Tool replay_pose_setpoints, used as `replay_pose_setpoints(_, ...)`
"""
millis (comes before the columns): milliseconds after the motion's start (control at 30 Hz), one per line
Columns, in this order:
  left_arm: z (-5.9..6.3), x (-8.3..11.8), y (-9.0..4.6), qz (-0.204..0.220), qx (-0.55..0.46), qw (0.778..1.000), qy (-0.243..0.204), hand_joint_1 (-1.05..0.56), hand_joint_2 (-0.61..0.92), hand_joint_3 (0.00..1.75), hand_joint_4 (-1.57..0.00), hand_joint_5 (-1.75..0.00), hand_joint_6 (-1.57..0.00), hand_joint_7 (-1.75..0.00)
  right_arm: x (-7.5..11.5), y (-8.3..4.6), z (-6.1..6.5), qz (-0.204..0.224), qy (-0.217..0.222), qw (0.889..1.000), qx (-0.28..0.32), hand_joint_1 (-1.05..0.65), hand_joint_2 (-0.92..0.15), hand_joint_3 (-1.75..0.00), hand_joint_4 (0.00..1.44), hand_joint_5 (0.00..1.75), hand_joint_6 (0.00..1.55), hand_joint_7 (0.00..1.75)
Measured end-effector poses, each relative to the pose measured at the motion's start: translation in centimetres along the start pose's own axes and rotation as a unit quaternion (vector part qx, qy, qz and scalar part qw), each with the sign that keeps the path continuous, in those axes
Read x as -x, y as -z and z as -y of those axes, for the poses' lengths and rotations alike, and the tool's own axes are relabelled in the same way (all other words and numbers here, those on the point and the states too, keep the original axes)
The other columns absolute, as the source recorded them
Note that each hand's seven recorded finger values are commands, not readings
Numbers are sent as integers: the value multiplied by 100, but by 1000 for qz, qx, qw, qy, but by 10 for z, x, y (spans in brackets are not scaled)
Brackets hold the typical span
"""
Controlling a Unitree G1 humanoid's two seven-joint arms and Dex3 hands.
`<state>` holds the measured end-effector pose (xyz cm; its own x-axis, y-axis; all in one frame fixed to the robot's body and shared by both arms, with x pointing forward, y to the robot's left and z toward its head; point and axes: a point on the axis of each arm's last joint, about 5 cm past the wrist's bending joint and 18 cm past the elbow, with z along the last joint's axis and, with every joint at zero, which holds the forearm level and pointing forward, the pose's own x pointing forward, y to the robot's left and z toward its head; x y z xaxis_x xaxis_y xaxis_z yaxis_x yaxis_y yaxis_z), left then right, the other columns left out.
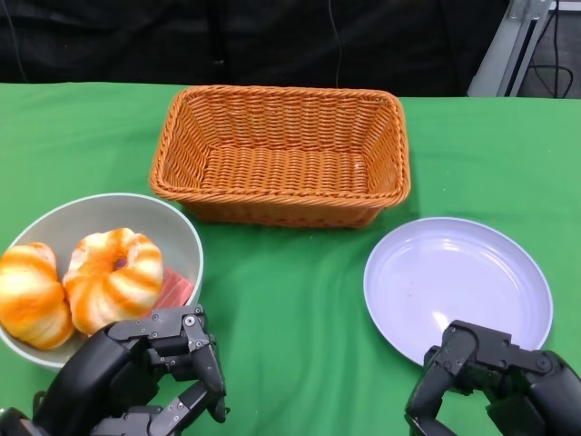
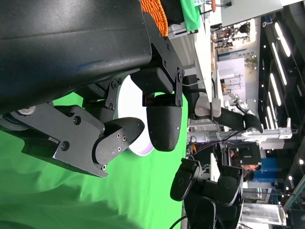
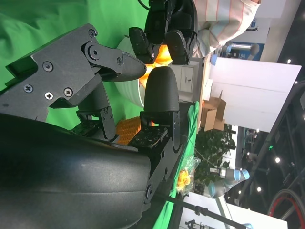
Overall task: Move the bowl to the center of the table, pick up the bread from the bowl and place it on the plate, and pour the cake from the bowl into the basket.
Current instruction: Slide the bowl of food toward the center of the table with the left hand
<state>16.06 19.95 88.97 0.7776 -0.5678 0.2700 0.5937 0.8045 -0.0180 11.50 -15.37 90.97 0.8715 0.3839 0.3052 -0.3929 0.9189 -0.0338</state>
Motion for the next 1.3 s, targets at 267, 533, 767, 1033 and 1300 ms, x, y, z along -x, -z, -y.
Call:
replay_pose_setpoints(267,1,2,0,-3,3,1000,-1,-8,67,97,-66,-161,-71,-138,0,-1,-1,2,-1,1000,-1,-24,-57,-78,74,157,69,132)
replay_pose_setpoints(533,2,5,1,-8,5,1000,-4,-9,68,94,-66,-161,-69,-139,-1,-1,0,2,-1,1000,1,-22,-57,-78,74,156,69,130)
replay_pose_setpoints(767,1,2,0,-1,5,1000,0,-9,69,92,-66,-162,-70,-139,-1,-1,-1,-2,2,1000,0,-23,-57,-78,74,156,70,130)
replay_pose_setpoints(1033,0,1,0,0,2,1000,2,-11,72,86,-68,-160,-72,-137,-1,-1,-1,-2,4,1000,0,-23,-56,-80,74,156,70,130)
replay_pose_setpoints(1300,-13,-4,-21,26,-14,999,-14,-17,70,91,-68,-160,-71,-130,0,-1,-4,-7,2,1000,9,-22,-57,-80,74,155,70,130)
